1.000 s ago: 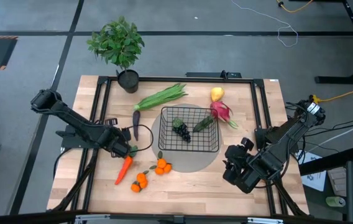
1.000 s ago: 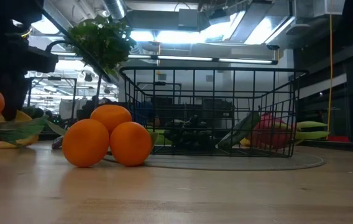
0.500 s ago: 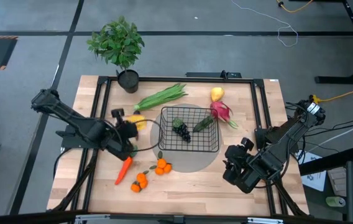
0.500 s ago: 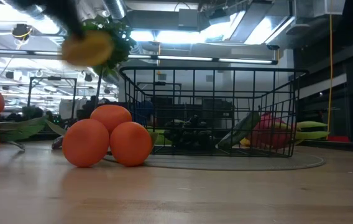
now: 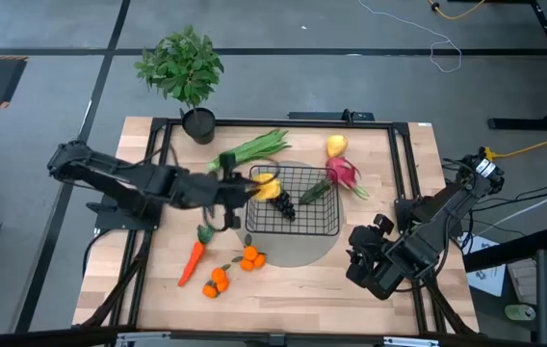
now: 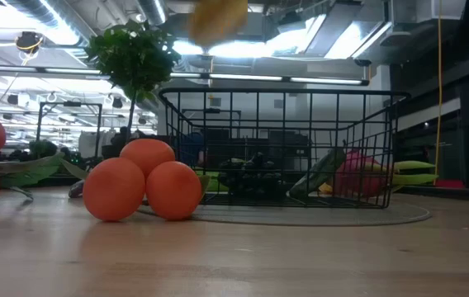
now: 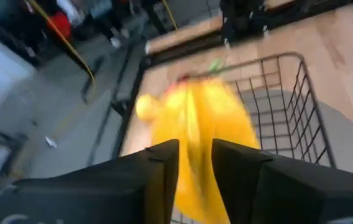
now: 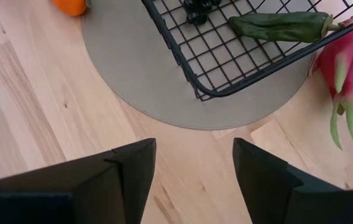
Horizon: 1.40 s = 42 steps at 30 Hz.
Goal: Build produce basket
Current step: Put the yellow star fruit into the black wire basket, then put the carrot into the black wire basket
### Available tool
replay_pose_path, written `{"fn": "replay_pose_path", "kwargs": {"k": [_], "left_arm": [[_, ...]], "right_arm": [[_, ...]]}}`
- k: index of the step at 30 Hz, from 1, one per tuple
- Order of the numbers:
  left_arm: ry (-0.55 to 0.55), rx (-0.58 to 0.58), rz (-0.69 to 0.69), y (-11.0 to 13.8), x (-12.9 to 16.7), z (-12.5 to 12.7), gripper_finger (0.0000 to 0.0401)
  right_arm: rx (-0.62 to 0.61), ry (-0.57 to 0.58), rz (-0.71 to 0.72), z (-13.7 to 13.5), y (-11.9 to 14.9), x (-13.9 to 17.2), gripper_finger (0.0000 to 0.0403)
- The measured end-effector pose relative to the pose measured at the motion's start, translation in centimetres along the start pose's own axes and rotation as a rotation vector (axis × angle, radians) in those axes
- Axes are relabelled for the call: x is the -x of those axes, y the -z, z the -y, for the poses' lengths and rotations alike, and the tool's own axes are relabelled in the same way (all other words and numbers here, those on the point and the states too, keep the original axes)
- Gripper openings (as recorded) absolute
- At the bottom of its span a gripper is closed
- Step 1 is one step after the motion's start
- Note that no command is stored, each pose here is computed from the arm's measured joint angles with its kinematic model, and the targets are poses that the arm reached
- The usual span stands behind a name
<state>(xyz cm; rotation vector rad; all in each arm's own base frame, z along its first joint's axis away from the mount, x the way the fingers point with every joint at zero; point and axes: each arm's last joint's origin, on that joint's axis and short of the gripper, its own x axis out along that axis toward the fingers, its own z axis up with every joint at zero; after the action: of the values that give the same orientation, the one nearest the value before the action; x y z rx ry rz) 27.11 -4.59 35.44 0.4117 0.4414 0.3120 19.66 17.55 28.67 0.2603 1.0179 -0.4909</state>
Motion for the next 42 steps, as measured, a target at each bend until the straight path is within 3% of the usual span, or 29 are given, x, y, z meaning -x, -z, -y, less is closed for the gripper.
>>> {"fn": "replay_pose_path", "kwargs": {"k": [6,9,11,15,19,24,29,36,42], "left_arm": [[0.113,0.059,-0.004,0.6,-1.4,-1.2,0.0119],[0.090,0.062,-0.010,0.6,-1.4,-1.5,0.0125],[0.018,0.065,-0.051,0.9,-1.4,-1.6,0.0125],[-0.139,0.180,-0.194,2.4,0.1,-2.6,0.0124],[-0.171,0.344,-0.420,5.1,1.6,-3.3,0.0124],[-0.236,0.445,-0.696,7.8,3.5,-3.2,0.0124],[-0.110,0.527,-0.902,10.6,3.9,-0.8,0.0124],[0.135,0.688,-1.161,15.8,4.5,5.3,0.0124],[0.287,0.834,-1.069,17.2,5.1,9.6,0.0124]], "right_arm": [[0.000,-0.004,-0.014,0.0,0.0,0.0,0.0204],[0.000,-0.004,-0.014,0.0,0.0,0.0,0.0204],[0.000,-0.004,-0.014,0.0,0.0,0.0,0.0204],[0.000,-0.004,-0.014,0.0,0.0,0.0,0.0204],[0.000,-0.004,-0.015,0.0,0.0,0.0,0.0204],[-0.004,-0.008,-0.022,0.0,0.1,0.0,0.0204],[-0.007,-0.012,-0.021,-0.1,0.0,0.0,0.0204],[-0.008,-0.019,-0.043,-0.1,0.1,0.0,0.0204],[-0.012,-0.021,-0.047,-0.1,0.1,0.0,0.0204]]}}
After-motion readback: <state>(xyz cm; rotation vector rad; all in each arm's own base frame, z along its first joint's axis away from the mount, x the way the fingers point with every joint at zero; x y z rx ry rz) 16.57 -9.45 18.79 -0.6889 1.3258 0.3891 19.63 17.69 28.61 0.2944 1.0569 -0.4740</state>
